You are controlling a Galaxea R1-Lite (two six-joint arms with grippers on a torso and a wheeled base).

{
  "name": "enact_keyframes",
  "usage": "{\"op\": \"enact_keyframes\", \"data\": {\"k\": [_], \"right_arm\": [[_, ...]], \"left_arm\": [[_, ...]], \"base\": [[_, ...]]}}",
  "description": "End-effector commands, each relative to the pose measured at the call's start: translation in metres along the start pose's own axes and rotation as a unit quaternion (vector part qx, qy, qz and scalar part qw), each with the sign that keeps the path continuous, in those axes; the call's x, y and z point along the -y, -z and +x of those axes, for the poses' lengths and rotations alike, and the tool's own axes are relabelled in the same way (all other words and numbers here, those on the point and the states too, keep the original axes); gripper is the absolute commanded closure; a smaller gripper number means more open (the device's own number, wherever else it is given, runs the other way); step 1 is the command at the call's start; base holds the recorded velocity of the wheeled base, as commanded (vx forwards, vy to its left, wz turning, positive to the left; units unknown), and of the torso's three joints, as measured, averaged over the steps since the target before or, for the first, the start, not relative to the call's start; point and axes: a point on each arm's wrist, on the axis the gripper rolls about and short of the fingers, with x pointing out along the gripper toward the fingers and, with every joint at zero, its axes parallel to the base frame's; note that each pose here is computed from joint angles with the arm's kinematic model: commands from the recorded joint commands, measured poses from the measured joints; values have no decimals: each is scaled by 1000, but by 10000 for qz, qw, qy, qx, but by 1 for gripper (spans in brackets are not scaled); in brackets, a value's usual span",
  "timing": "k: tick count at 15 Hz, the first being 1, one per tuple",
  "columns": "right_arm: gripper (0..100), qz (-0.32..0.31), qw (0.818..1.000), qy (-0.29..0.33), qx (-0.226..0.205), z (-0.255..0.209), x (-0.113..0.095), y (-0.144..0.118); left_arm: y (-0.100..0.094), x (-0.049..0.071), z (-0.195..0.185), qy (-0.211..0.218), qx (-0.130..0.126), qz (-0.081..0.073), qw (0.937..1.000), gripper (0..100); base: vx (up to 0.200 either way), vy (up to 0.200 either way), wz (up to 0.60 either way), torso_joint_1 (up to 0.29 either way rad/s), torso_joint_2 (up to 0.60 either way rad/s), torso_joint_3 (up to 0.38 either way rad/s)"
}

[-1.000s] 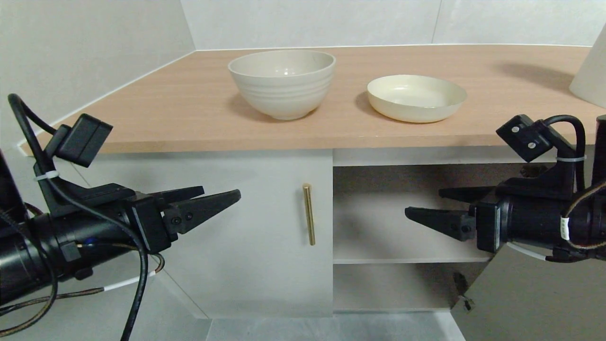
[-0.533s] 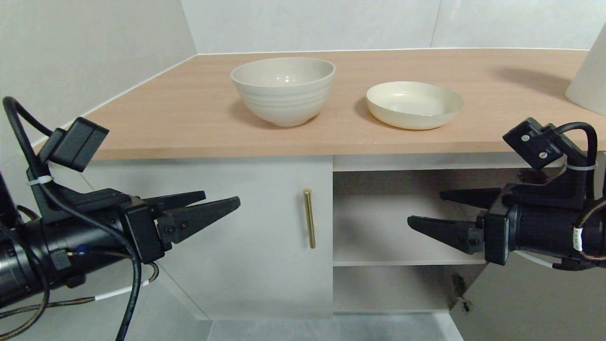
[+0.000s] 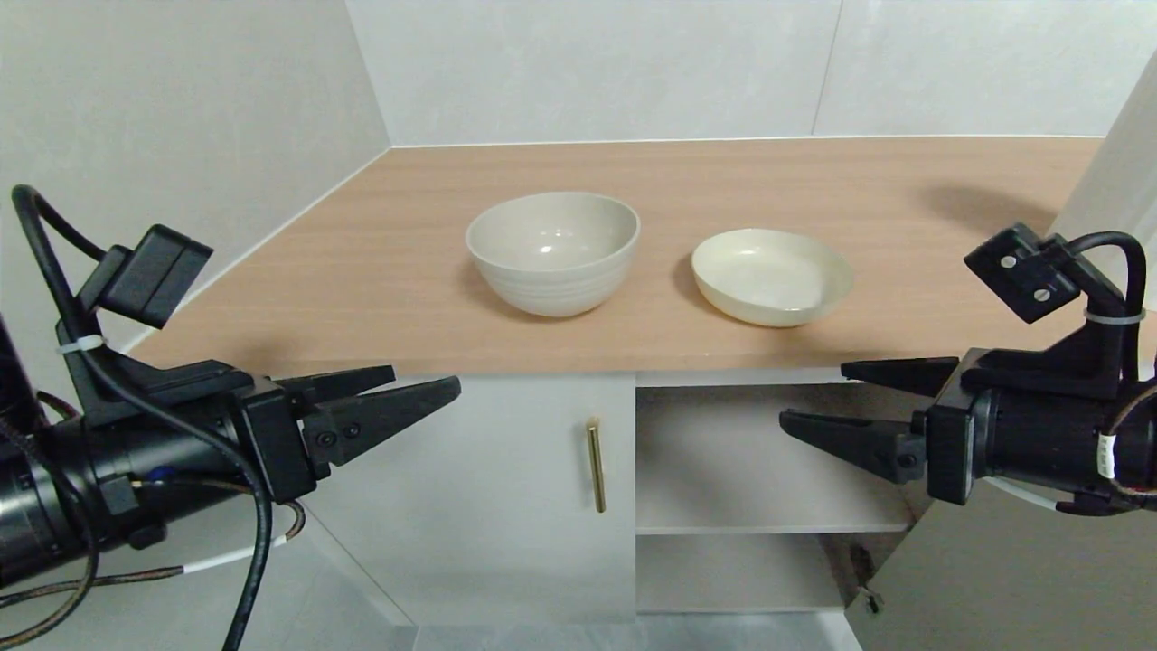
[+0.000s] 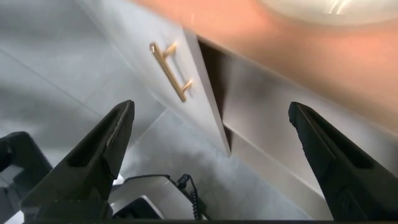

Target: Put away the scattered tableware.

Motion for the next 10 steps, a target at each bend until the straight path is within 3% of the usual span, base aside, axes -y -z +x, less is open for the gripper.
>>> {"op": "enact_keyframes", "data": {"k": [1, 7, 10], "right_arm": [[0, 14, 10000, 7, -55, 3, 1, 2], [0, 9, 10000, 35, 0, 7, 3, 1], [0, -8, 9992, 272, 302, 19, 14, -2]], "left_arm": [[0, 0, 1, -1, -17, -7, 10000, 0], [-2, -1, 3, -4, -1, -25, 10000, 0], [-27, 6, 5, 107, 322, -332, 9989, 0]], "base": [[0, 0, 0, 183, -461, -290], [0, 0, 0, 189, -463, -273], [0, 0, 0, 64, -136, -74]]}}
